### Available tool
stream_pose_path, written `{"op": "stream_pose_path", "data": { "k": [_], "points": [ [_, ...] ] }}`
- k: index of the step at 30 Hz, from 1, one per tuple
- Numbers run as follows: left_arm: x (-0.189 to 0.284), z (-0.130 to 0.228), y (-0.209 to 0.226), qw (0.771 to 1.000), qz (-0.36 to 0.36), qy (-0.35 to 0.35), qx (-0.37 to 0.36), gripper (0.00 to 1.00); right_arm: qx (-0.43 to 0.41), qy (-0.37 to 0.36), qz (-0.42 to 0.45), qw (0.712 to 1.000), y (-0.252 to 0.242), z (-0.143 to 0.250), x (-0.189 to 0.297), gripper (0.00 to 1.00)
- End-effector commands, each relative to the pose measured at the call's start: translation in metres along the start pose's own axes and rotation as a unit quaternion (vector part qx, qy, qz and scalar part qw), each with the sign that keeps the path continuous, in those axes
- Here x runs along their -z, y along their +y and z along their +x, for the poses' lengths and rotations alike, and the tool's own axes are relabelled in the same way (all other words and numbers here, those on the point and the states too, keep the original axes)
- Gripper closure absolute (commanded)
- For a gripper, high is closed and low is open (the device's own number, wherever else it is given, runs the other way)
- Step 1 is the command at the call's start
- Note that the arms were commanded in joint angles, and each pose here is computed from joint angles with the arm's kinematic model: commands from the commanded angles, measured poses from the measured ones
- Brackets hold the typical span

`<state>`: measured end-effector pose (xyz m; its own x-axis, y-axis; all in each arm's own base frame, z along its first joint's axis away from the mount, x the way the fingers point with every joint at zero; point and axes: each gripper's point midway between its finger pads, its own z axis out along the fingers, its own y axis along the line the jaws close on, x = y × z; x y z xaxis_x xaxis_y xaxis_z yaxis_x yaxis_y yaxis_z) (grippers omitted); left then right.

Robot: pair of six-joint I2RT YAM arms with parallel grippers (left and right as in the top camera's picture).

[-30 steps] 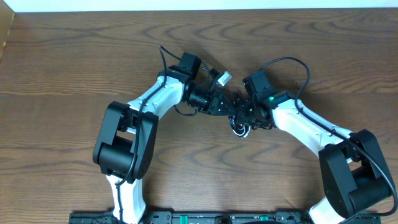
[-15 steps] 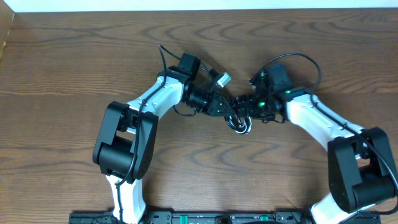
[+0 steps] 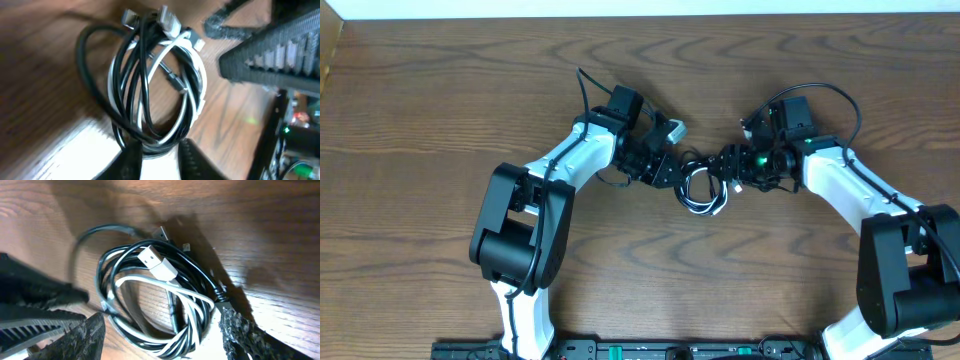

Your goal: Untangle cables

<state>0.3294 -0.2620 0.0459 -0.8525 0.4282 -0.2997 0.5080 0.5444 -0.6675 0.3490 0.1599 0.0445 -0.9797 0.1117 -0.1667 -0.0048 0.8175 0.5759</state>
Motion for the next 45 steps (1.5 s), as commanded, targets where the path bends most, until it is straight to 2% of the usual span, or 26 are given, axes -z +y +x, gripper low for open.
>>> {"op": "stream_pose_path", "data": {
  "k": [1, 2, 5, 12, 16, 23, 25, 26, 27, 32, 34, 38, 45],
  "points": [
    [0.000, 0.004, 0.018, 0.999, -0.051, 0.009, 0.002, 0.51, 0.001, -0.001, -0.010, 1.000, 0.007, -0.003, 0.001, 0.30],
    [0.000, 0.004, 0.024, 0.998, -0.067, 0.008, 0.014, 0.47, 0.001, -0.001, -0.010, 1.000, 0.008, -0.003, 0.001, 0.30],
    [0.002, -0.002, 0.035, 0.994, -0.100, -0.005, 0.046, 0.46, 0.002, -0.002, -0.008, 1.000, 0.007, -0.003, 0.001, 0.30],
    [0.003, -0.028, 0.037, 0.993, -0.102, -0.054, 0.041, 0.45, 0.005, -0.010, -0.005, 1.000, 0.006, -0.007, 0.001, 0.31],
    [0.001, -0.036, 0.050, 0.985, -0.142, -0.074, 0.069, 0.45, 0.005, -0.010, -0.003, 1.000, 0.006, -0.007, 0.001, 0.31],
    [-0.029, -0.022, 0.054, 0.984, -0.159, -0.042, 0.073, 0.49, 0.006, -0.009, 0.005, 1.000, 0.003, -0.006, 0.000, 0.31],
    [-0.037, -0.018, 0.056, 0.983, -0.166, -0.035, 0.071, 0.65, 0.006, -0.010, 0.007, 1.000, 0.002, -0.006, 0.001, 0.31],
    [-0.038, -0.017, 0.059, 0.982, -0.172, -0.034, 0.071, 0.81, 0.005, -0.011, 0.013, 1.000, 0.000, -0.006, 0.000, 0.31],
    [-0.037, -0.017, 0.061, 0.980, -0.180, -0.033, 0.071, 0.92, 0.004, -0.013, 0.022, 1.000, -0.003, -0.007, 0.001, 0.32],
    [-0.026, -0.024, 0.056, 0.980, -0.182, -0.048, 0.066, 0.93, -0.002, -0.019, 0.093, 0.996, -0.027, -0.005, 0.002, 0.37],
    [-0.012, -0.034, 0.041, 0.980, -0.180, -0.064, 0.054, 0.93, 0.002, -0.016, 0.133, 0.991, -0.036, 0.000, 0.002, 0.40],
    [0.012, -0.046, 0.016, 0.980, -0.174, -0.091, 0.035, 0.93, 0.017, -0.017, 0.189, 0.982, -0.043, 0.006, 0.000, 0.41],
    [0.036, -0.051, -0.012, 0.981, -0.161, -0.109, 0.021, 0.93, 0.048, -0.032, 0.230, 0.971, -0.030, 0.011, -0.009, 0.39]
  ]
}}
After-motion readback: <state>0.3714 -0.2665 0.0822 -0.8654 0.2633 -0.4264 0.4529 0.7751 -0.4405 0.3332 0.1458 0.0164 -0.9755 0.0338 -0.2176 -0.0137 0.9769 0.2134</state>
